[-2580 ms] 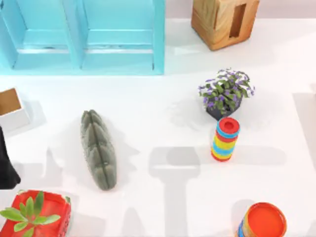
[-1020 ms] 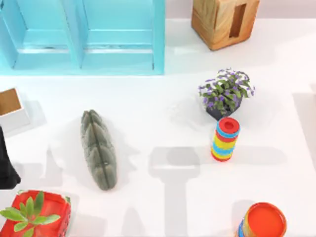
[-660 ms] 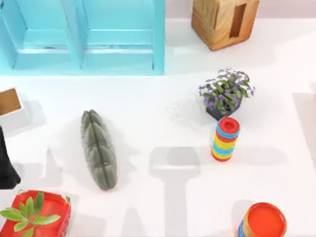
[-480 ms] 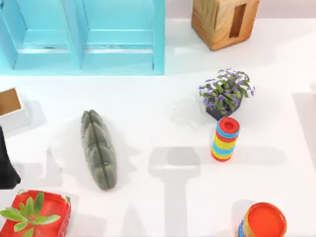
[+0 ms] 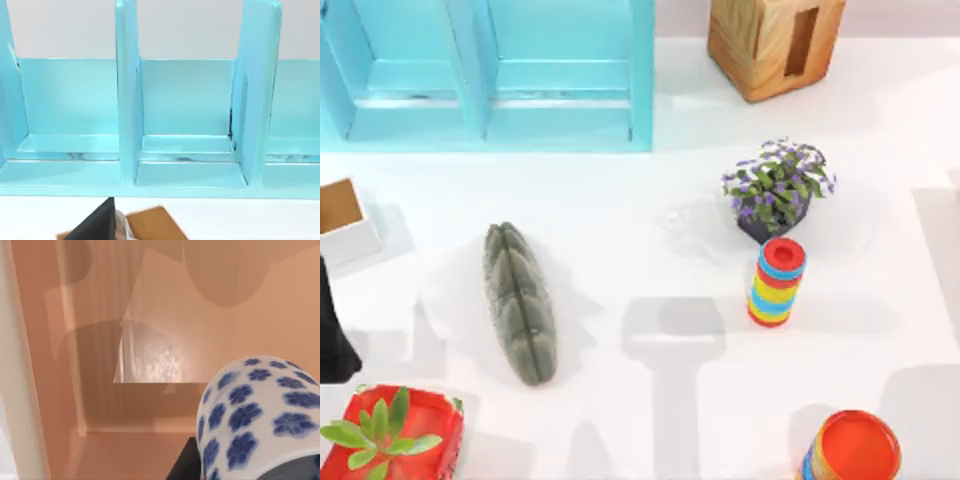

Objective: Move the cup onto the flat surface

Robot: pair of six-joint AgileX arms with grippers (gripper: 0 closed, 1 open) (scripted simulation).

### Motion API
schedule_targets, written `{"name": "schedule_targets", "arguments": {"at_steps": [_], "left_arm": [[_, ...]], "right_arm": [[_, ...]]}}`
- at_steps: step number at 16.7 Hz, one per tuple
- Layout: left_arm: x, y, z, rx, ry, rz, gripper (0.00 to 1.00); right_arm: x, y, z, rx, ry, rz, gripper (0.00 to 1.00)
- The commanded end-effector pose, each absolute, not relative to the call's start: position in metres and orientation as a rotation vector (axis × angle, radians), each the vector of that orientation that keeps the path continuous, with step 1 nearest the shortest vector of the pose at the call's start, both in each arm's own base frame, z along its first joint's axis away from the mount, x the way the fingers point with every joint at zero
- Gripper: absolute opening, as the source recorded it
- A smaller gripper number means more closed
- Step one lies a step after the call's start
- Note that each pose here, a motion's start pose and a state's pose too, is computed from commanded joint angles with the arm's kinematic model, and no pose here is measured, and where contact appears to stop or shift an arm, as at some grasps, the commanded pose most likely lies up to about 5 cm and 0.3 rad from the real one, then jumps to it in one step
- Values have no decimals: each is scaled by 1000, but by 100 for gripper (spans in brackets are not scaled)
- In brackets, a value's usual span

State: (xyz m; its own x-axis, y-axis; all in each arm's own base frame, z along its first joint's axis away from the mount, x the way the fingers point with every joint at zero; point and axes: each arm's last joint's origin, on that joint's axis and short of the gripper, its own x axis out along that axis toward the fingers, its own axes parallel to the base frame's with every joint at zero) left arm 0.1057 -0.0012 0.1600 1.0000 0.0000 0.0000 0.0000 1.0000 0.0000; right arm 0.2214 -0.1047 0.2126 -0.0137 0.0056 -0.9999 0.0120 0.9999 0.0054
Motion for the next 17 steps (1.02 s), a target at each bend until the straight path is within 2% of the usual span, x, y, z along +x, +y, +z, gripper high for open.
{"name": "schedule_targets", "arguments": {"at_steps": [4, 11, 17], "left_arm": [[106, -1, 160, 0, 0, 0, 100], [106, -1, 160, 0, 0, 0, 100], [106, -1, 160, 0, 0, 0, 100]], "right_arm": [[213, -68, 247, 10, 1577, -9, 0], [214, -64, 249, 16, 1579, -12, 0], [259, -12, 258, 14, 1577, -20, 0]]}}
